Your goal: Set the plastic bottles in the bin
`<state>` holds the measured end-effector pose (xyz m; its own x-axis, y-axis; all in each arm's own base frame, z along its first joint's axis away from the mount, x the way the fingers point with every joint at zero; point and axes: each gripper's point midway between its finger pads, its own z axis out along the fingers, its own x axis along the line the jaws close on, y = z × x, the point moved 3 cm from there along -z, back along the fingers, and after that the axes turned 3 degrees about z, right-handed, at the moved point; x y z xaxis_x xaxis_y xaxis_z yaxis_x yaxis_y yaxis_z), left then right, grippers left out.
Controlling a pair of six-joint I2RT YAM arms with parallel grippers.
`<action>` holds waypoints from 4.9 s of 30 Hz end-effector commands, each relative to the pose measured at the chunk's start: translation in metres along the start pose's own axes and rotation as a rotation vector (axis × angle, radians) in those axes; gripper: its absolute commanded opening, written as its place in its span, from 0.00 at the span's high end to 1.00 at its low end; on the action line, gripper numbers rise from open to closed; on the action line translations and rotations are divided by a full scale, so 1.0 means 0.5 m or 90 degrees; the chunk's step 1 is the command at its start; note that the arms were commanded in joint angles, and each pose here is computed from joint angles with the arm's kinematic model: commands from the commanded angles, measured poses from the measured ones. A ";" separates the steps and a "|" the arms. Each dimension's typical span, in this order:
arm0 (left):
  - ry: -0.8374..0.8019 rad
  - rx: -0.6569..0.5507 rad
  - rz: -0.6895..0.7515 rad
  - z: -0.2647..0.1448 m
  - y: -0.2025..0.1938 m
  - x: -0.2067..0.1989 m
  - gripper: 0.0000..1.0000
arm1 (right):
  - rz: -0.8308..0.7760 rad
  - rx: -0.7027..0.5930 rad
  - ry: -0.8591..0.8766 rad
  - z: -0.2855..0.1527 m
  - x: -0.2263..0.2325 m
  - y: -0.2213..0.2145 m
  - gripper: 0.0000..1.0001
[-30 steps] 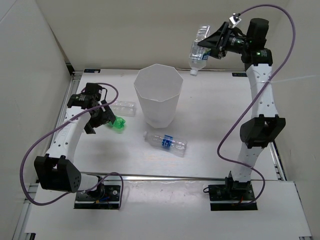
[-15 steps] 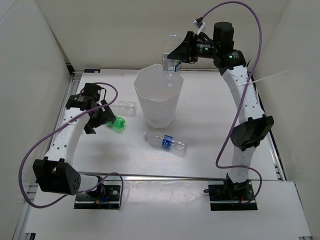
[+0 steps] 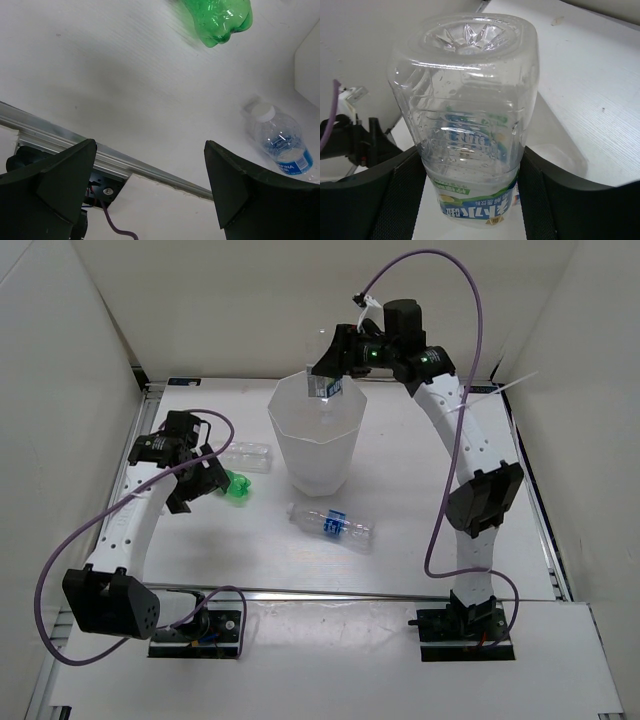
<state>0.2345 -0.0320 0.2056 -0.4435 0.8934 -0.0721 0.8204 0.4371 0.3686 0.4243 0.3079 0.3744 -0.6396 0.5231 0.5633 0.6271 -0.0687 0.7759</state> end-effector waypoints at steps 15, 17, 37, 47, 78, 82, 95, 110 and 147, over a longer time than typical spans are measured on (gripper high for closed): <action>-0.018 -0.023 0.002 -0.010 0.001 0.003 0.00 | -0.101 -0.090 -0.114 -0.079 0.008 0.073 0.00; -0.012 -0.026 0.002 -0.010 0.003 0.006 0.00 | -0.094 -0.120 -0.175 -0.106 -0.001 0.089 0.00; -0.057 0.095 -0.398 0.137 0.147 0.013 0.00 | 0.109 -0.118 -0.358 -0.340 -0.070 -0.015 0.00; -0.108 0.132 -0.394 0.182 0.169 -0.055 0.00 | 0.112 -0.102 -0.371 -0.344 -0.080 -0.042 0.00; -0.014 0.203 -0.329 0.347 0.111 -0.057 0.23 | 0.109 -0.061 -0.340 -0.302 -0.100 -0.046 0.00; -0.011 0.199 -0.314 0.340 0.110 -0.052 0.41 | 0.109 -0.061 -0.340 -0.302 -0.100 -0.046 0.00; -0.111 0.026 -0.350 0.121 0.243 -0.074 0.48 | 0.126 -0.053 -0.323 -0.287 -0.104 -0.054 0.00; -0.550 -0.288 -0.100 -0.281 0.455 -0.243 0.52 | 0.148 -0.035 -0.301 -0.269 -0.107 -0.067 0.00; -0.401 -0.388 0.242 -0.295 0.266 -0.529 0.00 | 0.119 -0.091 -0.407 -0.439 -0.092 -0.115 0.00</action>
<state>0.4280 -0.2556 0.3293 0.2518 0.9167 -0.3101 0.6378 0.0838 0.7657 0.3259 0.1042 0.3613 -0.0936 0.8813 0.4632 0.6294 -0.3081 0.7134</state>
